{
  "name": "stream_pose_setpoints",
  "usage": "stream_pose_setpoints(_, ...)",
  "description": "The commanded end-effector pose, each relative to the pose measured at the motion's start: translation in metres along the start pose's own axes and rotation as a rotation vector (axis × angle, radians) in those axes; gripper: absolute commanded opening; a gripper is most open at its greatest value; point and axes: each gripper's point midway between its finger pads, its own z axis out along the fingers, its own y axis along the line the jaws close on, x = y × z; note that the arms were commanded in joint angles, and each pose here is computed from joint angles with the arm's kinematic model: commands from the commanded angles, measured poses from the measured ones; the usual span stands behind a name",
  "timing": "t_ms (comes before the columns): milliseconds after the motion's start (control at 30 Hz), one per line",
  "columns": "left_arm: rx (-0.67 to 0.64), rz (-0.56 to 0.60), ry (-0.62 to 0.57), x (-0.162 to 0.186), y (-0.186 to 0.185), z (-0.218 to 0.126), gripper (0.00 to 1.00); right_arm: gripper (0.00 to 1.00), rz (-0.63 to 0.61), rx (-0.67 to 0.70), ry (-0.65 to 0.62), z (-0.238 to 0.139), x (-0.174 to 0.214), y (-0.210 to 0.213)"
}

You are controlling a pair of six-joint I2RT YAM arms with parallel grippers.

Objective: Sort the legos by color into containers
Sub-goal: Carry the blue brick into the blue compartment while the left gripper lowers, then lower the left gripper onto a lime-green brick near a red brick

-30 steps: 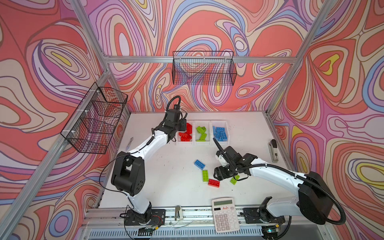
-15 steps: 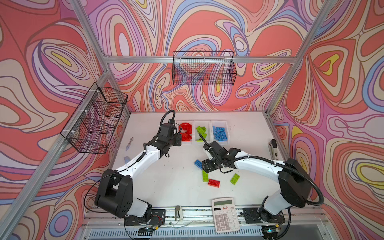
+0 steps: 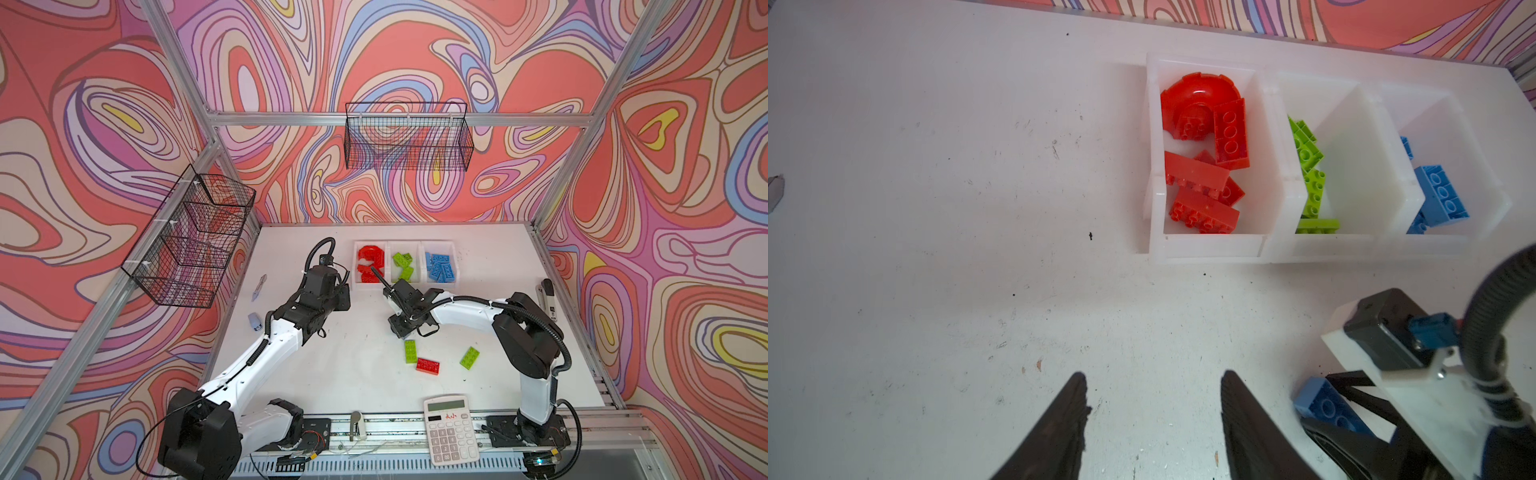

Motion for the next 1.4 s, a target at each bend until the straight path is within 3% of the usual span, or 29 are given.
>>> stream_pose_setpoints(0, 0.016, -0.023, 0.063, 0.017, 0.0, 0.007, 0.52, 0.43, -0.024, 0.024, -0.013, -0.002, -0.006, -0.001)
stream_pose_setpoints(133, 0.016, -0.012, 0.087, 0.024, -0.007, 0.016, 0.5, 0.35, 0.008, 0.119, -0.054, -0.027, -0.014, -0.018)
stream_pose_setpoints(300, 0.03, 0.061, 0.092, 0.02, -0.029, 0.023, 0.5, 0.32, 0.102, 0.198, -0.151, -0.072, -0.034, -0.051)
stream_pose_setpoints(533, 0.123, 0.138, 0.148, 0.042, -0.092, 0.026, 0.54, 0.33, 0.307, 0.265, -0.315, -0.121, -0.063, -0.148)
stream_pose_setpoints(833, 0.163, 0.116, 0.256, 0.097, -0.152, 0.019, 0.57, 0.38, 0.392, 0.258, -0.388, -0.098, -0.112, -0.212)
stream_pose_setpoints(1033, 0.1, 0.08, 0.319, 0.122, -0.161, 0.023, 0.6, 0.5, 0.434, 0.237, -0.412, -0.082, -0.127, -0.231)
stream_pose_setpoints(1133, 0.079, 0.074, 0.332, 0.124, -0.16, 0.024, 0.61, 0.56, 0.441, 0.23, -0.437, -0.089, -0.129, -0.231)
stream_pose_setpoints(1367, 0.104, 0.066, 0.368, 0.133, -0.166, 0.027, 0.62, 0.57, 0.458, 0.265, -0.483, -0.123, -0.115, -0.238)
